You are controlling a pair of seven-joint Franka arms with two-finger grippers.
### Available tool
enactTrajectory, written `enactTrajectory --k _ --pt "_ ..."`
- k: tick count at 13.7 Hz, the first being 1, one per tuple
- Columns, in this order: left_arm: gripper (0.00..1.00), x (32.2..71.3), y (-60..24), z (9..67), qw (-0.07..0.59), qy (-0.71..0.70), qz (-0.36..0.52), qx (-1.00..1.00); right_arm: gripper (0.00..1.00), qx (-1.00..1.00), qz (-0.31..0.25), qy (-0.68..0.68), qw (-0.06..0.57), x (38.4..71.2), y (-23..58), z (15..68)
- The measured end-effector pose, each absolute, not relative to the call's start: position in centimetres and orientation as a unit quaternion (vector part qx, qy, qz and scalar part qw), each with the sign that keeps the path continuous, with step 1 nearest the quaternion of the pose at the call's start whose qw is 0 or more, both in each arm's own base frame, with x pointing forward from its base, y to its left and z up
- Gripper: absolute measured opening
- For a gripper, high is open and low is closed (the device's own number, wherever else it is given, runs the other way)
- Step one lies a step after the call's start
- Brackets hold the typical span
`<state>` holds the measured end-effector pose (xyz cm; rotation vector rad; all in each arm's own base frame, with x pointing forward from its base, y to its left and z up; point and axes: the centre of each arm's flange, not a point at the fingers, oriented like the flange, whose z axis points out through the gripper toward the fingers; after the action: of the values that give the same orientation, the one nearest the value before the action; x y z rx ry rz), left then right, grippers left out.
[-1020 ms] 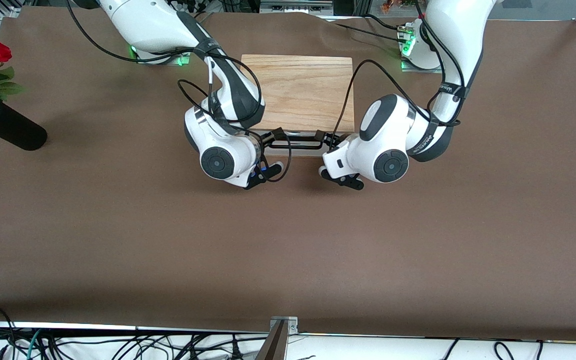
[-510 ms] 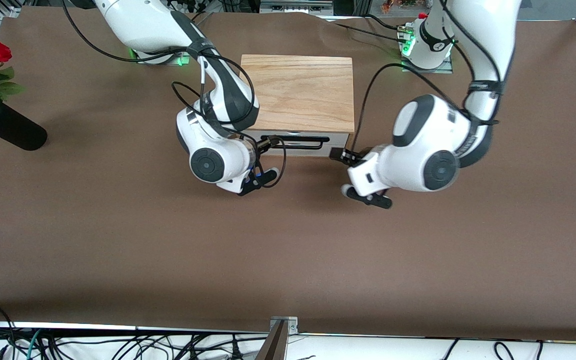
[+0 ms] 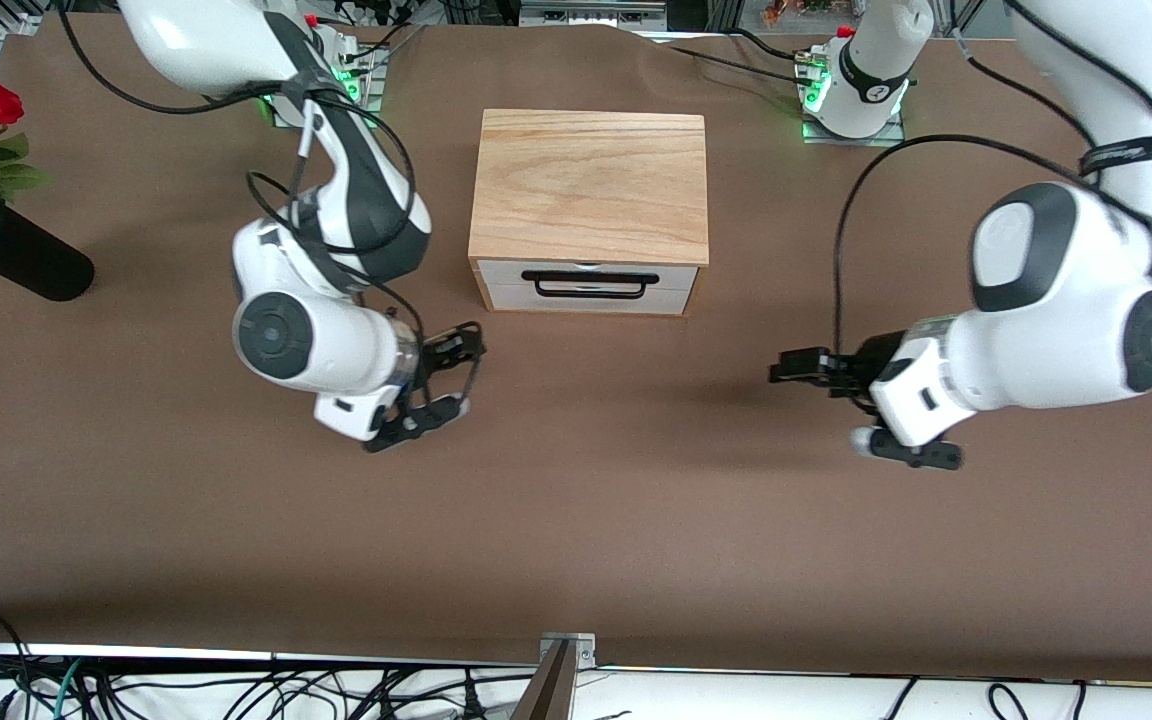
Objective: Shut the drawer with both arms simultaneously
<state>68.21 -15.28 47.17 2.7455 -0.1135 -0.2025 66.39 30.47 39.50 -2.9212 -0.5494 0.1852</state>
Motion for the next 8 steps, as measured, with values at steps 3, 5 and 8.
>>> enactTrajectory --k 3,5,8 --pt "1.0 67.4 -11.8 49.7 0.139 -0.039 -0.07 0.987 1.0 -0.986 0.04 -0.157 0.043 68.3 26.1 40.9" --pt "1.0 67.0 -10.2 50.5 0.091 -0.041 -0.069 0.993 1.0 -0.991 0.022 -0.127 0.022 69.7 22.1 42.5" --pt "1.0 66.3 -8.7 53.0 0.035 -0.044 -0.049 0.997 1.0 -0.997 -0.027 -0.079 0.0 70.6 15.4 48.8"
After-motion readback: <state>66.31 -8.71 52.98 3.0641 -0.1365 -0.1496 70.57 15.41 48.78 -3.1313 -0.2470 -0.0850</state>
